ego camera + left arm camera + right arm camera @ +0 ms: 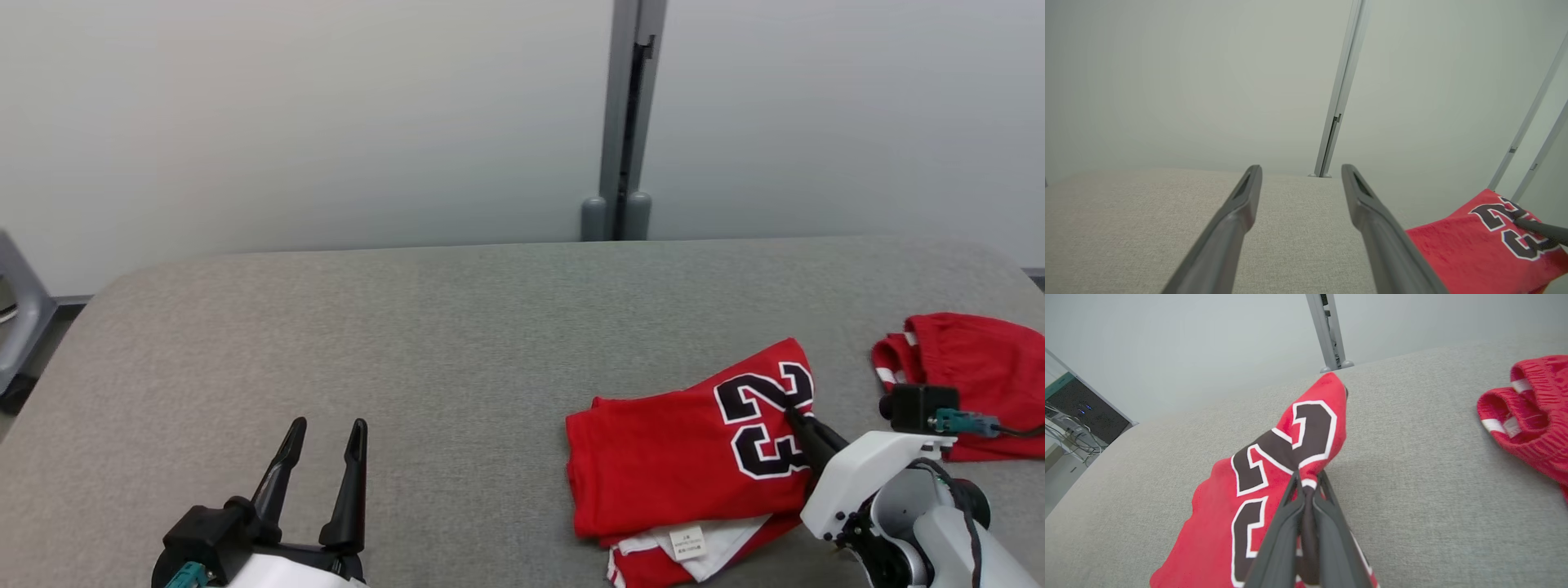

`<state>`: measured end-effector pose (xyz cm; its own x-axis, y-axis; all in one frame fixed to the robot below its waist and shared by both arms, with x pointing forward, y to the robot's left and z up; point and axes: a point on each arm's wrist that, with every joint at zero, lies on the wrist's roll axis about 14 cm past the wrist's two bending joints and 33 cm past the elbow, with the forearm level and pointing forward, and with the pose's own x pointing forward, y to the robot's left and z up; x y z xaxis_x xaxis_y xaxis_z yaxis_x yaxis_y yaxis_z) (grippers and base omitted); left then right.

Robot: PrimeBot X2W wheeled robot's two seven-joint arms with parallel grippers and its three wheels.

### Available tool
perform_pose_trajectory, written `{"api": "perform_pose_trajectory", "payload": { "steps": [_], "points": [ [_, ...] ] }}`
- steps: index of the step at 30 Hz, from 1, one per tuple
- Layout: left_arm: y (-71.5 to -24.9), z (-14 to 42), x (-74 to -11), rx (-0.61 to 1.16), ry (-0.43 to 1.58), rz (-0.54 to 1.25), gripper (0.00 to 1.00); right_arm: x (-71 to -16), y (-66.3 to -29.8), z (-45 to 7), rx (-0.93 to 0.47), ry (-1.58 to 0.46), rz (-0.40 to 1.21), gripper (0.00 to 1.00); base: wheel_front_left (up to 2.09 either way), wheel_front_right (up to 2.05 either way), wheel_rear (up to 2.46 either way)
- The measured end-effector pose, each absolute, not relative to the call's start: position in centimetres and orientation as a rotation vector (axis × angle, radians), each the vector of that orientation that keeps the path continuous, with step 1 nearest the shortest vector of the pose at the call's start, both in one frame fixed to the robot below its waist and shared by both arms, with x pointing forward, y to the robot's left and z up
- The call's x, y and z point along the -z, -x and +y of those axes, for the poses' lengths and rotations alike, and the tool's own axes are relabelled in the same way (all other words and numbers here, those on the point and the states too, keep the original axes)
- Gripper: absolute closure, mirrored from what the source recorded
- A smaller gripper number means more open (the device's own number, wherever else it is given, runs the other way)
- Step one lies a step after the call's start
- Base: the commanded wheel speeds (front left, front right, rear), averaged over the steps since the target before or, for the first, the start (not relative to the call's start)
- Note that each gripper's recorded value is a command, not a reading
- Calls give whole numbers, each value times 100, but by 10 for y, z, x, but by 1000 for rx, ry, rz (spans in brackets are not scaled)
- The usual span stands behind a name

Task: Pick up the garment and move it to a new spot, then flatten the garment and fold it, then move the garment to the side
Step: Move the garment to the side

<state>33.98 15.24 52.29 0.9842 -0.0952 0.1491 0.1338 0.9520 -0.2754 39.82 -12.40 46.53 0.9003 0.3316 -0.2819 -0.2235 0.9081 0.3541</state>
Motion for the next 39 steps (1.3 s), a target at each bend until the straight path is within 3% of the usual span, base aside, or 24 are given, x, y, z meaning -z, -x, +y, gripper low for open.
{"api": "perform_pose_trajectory", "payload": {
  "steps": [11, 21, 33, 39],
  "points": [
    [-367, 69, -526, 366, 306, -99, 0, -468, -374, -207, -80, -352, 280, 100, 0, 0, 0],
    [-378, 31, -524, 471, 328, -72, 0, -466, -360, -237, 7, -361, 258, 100, 0, 0, 0],
    [-385, 45, -512, 426, 319, -46, 0, -507, -403, -233, -86, -215, 195, 100, 0, 0, 0],
    [-388, 53, -504, 402, 322, -28, 0, -530, -429, -259, -59, -136, 176, 100, 0, 0, 0]
  ]
}}
